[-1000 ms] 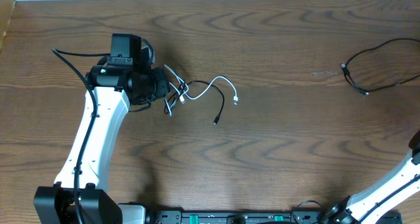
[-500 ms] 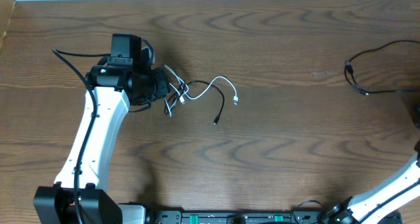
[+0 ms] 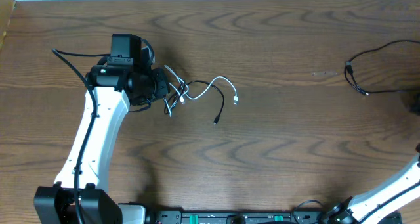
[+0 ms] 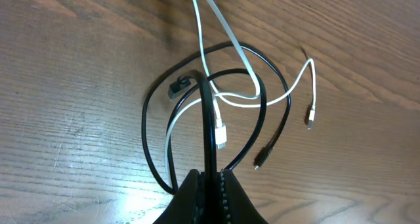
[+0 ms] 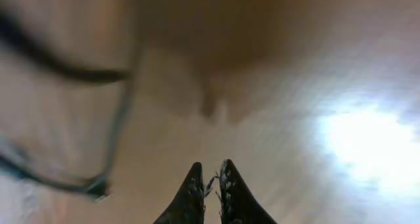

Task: Untangle cables

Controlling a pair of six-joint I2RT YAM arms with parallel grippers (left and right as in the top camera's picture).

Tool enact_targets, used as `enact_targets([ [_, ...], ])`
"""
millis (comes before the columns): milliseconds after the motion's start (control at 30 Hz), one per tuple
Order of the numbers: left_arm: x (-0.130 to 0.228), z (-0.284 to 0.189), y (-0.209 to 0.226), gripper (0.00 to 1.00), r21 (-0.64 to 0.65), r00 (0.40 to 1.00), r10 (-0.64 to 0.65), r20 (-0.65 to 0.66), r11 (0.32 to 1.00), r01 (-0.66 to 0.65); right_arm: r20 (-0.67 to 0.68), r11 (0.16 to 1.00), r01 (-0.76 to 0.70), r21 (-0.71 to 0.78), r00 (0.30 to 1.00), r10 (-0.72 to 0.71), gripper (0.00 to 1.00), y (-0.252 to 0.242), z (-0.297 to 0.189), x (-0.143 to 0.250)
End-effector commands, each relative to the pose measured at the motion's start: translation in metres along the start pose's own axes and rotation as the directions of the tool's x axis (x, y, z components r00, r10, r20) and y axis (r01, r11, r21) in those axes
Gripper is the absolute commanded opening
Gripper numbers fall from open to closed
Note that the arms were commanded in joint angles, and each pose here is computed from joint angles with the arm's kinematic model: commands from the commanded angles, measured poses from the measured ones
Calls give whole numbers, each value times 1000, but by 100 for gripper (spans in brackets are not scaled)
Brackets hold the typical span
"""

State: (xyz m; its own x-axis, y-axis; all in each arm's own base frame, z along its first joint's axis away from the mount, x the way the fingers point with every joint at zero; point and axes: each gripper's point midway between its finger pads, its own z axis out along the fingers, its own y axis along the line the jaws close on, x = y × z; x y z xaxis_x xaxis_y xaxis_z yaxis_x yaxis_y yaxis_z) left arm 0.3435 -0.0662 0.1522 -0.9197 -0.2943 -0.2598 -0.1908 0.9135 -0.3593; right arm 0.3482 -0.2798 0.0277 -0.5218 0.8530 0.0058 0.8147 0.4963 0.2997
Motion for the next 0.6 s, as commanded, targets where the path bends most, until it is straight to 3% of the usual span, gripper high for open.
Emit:
enact_targets([
  [0,3,3,-1,8,8,1000,20,-11,1000,-20,92,989,126,-70,989,-120,6,44,-40,-3],
  [167,2,3,-1,8,9,1000,20,-10,1000,-20,175,973,221,-74,963,-205,6,82,-72,5],
  [367,-1,3,-6,8,23,999,31,7,999,-32,180,901,424,-85,896,-405,10,143,-80,45],
  [467,-2,4,-33,8,120,997,78,19,990,-80,157,812,570,-129,820,-550,15,183,-69,77],
  [567,4,3,-73,8,256,978,204,40,944,-208,146,714,682,-159,732,-666,19,219,-60,112],
])
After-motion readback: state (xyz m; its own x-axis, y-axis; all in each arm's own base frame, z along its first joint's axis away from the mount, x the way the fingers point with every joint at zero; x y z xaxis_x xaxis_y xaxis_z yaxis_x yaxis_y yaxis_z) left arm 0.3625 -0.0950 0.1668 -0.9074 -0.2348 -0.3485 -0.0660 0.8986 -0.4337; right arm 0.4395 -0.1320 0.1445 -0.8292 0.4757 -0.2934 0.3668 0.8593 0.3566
